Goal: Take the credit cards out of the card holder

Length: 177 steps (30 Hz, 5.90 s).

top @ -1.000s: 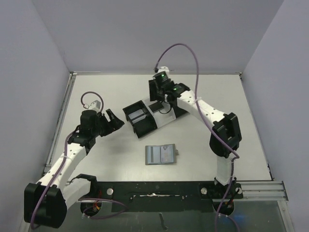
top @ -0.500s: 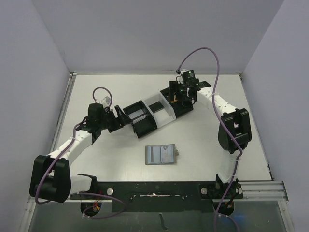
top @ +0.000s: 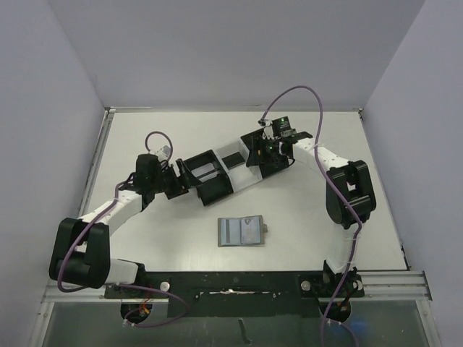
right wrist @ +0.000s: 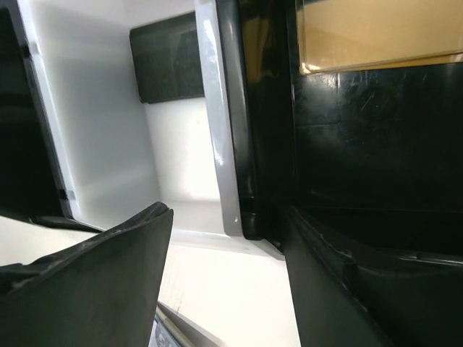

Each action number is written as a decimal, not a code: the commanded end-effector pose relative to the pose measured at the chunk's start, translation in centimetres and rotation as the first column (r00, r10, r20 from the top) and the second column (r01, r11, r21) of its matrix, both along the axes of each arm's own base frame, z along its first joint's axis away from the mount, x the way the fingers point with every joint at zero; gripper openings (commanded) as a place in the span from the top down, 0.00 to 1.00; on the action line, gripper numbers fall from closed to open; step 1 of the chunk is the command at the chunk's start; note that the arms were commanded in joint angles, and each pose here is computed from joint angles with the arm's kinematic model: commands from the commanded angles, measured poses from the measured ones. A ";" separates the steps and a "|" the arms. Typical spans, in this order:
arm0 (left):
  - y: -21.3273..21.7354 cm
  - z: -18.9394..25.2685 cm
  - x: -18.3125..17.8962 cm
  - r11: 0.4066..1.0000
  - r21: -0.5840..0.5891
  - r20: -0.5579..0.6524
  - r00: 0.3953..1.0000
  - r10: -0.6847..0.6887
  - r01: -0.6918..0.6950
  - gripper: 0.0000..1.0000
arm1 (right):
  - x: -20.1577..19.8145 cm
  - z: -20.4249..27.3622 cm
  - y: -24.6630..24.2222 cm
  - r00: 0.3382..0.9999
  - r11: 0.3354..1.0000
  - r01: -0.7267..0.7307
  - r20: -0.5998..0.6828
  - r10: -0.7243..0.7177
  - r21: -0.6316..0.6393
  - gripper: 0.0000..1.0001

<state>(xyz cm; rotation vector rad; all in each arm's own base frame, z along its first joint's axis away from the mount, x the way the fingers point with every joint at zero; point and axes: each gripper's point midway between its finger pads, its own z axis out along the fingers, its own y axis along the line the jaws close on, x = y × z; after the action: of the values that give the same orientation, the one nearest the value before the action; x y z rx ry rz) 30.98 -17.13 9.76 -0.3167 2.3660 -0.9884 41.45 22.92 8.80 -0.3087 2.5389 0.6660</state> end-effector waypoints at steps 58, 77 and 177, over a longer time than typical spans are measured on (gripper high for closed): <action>-17.9 -0.2 -9.3 0.934 -0.164 0.040 0.948 -0.316 0.319 0.64 | -23.5 -6.9 -0.4 0.942 0.965 0.262 -0.219 -0.253 0.013 0.84; -15.4 -7.7 -12.2 0.974 -0.010 -0.122 0.966 -0.226 0.226 0.66 | -24.4 -9.1 -1.5 0.918 0.953 0.301 -0.279 -0.280 0.032 0.82; -13.3 -5.9 -11.8 0.969 -0.067 -0.099 0.965 -0.244 0.238 1.00 | -20.6 -1.1 2.9 0.969 0.966 0.200 -0.179 -0.171 0.163 0.80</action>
<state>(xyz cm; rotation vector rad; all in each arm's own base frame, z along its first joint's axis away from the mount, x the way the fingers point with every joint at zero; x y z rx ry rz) 18.54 -30.40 3.01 -0.1507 2.5456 -1.1998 19.90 23.67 5.13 0.1330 2.6731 0.7543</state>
